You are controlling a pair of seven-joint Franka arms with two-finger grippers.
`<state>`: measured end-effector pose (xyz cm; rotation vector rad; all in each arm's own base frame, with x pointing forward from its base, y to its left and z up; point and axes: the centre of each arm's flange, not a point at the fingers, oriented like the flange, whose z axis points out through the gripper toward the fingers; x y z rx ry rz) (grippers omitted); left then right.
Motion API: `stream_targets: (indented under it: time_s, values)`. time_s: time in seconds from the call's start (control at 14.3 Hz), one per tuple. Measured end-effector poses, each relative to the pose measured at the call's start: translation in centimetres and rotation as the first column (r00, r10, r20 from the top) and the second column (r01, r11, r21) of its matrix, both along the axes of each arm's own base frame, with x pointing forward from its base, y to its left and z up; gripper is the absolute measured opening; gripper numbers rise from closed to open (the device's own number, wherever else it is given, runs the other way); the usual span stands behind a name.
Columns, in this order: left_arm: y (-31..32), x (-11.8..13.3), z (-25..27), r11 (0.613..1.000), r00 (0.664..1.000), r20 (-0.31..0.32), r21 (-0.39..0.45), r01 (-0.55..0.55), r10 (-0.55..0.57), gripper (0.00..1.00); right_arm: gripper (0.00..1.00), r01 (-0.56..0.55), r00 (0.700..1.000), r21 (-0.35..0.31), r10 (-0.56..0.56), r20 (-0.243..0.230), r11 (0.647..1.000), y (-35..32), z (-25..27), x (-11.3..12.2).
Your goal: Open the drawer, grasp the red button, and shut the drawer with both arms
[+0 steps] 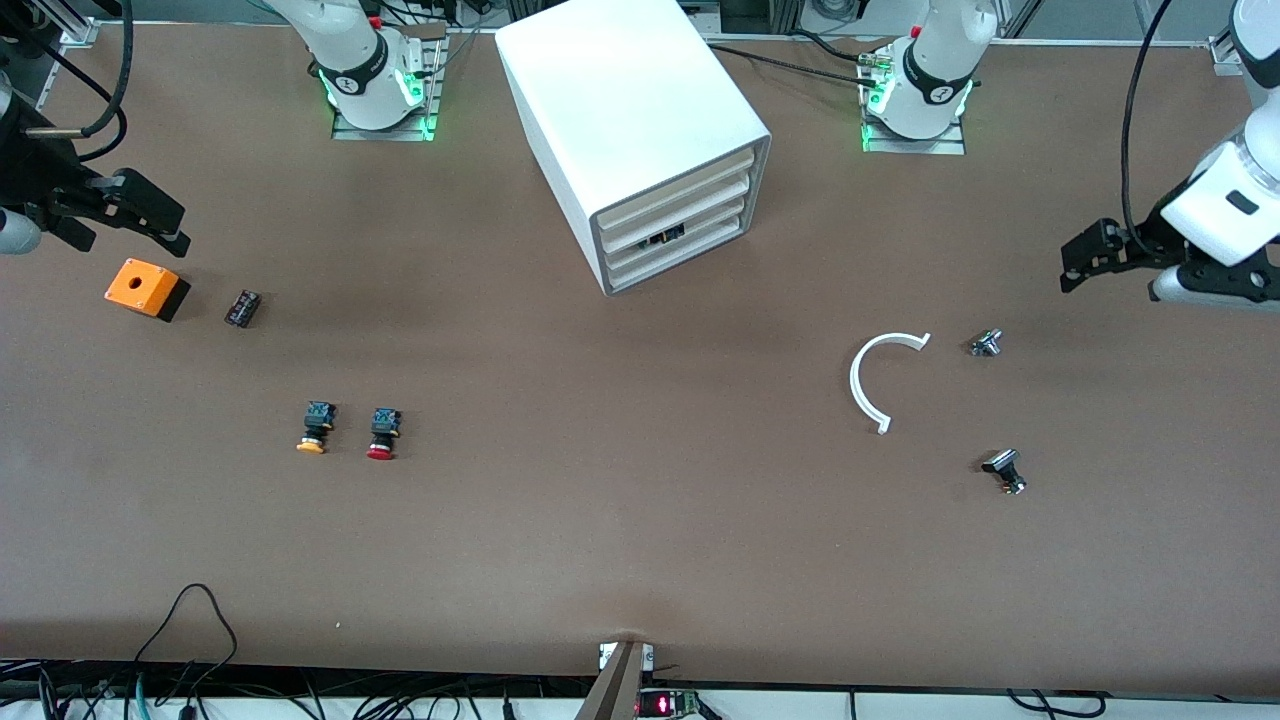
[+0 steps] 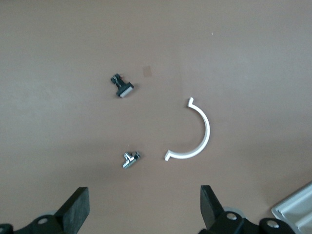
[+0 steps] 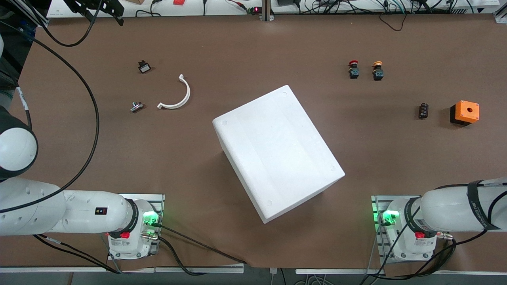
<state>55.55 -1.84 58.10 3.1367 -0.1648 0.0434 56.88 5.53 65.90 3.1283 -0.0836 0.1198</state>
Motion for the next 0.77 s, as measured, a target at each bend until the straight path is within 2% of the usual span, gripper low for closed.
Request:
stream_targets:
  time_s: [0.77]
  values:
    - [-0.80,-0.27,0.10,1.000,1.000,-0.009,0.000,0.014,-0.014,1.00,1.00,-0.001,1.000,0.000,0.001,-0.004,1.000,0.06,-0.24,0.13]
